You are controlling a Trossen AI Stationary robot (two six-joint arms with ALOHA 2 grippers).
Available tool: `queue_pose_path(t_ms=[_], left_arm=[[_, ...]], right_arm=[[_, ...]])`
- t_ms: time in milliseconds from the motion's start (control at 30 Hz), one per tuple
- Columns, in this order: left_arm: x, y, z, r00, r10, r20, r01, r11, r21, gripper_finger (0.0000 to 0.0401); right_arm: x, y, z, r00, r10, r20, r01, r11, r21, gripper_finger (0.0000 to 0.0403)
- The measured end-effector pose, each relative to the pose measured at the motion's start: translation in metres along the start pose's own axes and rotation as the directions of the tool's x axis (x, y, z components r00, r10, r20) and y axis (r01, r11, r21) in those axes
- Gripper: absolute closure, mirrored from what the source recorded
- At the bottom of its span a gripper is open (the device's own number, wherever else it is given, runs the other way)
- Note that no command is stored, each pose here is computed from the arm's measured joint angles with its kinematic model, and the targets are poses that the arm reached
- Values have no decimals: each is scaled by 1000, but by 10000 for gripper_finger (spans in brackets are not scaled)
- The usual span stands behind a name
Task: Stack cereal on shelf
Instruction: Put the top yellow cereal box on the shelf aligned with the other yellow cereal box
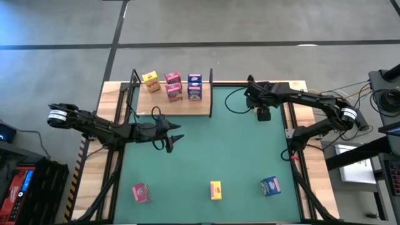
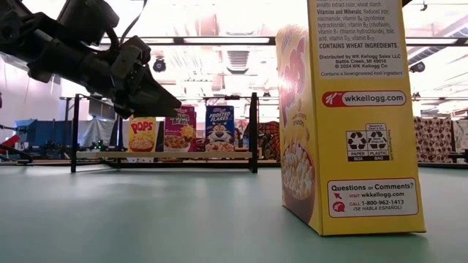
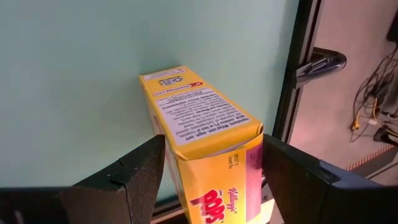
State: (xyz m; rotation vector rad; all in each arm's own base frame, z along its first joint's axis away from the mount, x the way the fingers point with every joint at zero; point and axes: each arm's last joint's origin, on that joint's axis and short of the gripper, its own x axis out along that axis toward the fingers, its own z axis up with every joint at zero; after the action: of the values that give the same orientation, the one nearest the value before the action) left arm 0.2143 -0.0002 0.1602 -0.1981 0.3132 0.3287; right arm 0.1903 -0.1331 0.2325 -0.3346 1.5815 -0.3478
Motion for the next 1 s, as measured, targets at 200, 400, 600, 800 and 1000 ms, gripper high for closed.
queue_pose_path(t_ms=[200,400,600,800,1000], left_arm=[[0,1,0,1000,4,1,-4,1000,-1,174],[0,1,0,1000,4,1,-4,1000,-2,174],[0,1,0,1000,4,1,-4,1000,-2,174],[0,1,0,1000,4,1,-4,1000,-2,174],[0,1,0,1000,4,0,-4,1000,-9,174]], right_arm=[[1,0,0,1000,1,-2,-1,1000,-7,161],[3,2,-1,1000,-2,-11,2,1000,-12,196],[2,2,-1,1000,4,-12,-4,1000,-12,227],[-9,-2,4,999,33,43,-37,996,84,241],[-25,0,14,962,186,199,-233,941,247,250]])
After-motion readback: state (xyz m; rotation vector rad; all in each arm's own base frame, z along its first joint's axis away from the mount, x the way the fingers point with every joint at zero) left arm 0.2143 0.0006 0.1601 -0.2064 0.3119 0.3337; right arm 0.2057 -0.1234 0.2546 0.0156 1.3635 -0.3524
